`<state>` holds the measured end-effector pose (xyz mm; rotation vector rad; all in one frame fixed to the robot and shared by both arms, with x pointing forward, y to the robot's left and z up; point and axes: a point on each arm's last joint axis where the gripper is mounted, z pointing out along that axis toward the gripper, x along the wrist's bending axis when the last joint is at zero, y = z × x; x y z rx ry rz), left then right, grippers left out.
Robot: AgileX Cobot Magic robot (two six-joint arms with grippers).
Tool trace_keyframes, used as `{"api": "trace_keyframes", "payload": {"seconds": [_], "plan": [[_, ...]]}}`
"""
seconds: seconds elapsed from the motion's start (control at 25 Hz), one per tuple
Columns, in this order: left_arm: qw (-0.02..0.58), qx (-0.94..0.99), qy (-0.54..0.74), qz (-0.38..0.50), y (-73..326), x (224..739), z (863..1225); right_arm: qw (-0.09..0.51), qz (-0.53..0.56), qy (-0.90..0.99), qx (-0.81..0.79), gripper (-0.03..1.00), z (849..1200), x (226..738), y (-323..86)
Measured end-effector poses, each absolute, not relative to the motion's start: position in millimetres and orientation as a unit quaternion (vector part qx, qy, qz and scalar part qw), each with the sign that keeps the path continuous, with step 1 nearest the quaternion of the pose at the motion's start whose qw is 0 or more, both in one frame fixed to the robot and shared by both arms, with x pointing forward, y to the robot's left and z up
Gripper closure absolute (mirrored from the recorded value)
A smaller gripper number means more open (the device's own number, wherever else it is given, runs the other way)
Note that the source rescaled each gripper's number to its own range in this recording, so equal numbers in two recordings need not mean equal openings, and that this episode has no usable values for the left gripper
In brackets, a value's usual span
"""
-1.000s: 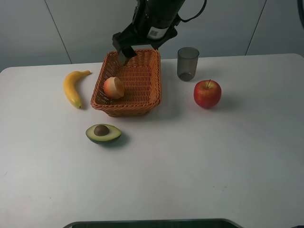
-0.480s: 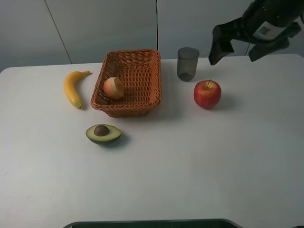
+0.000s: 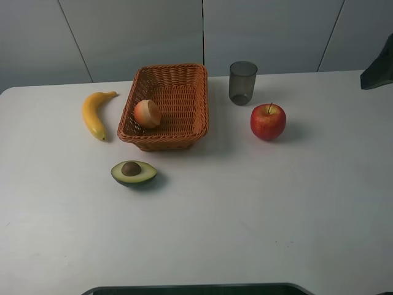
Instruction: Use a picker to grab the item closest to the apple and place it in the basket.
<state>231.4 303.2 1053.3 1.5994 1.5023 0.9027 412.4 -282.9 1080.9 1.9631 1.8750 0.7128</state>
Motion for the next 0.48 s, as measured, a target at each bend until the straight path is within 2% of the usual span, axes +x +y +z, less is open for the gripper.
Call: {"api": "trace_keyframes", "payload": {"seconds": [0.32, 0.48], "plan": [[0.375, 0.625, 0.587, 0.353, 303, 231, 1053, 0.247, 0.315, 0.666, 0.630, -0.03, 1109, 319, -288], [0.375, 0.624, 0.588, 0.352, 303, 231, 1053, 0.277, 0.334, 0.661, 0.612, -0.03, 1101, 283, -291]]}}
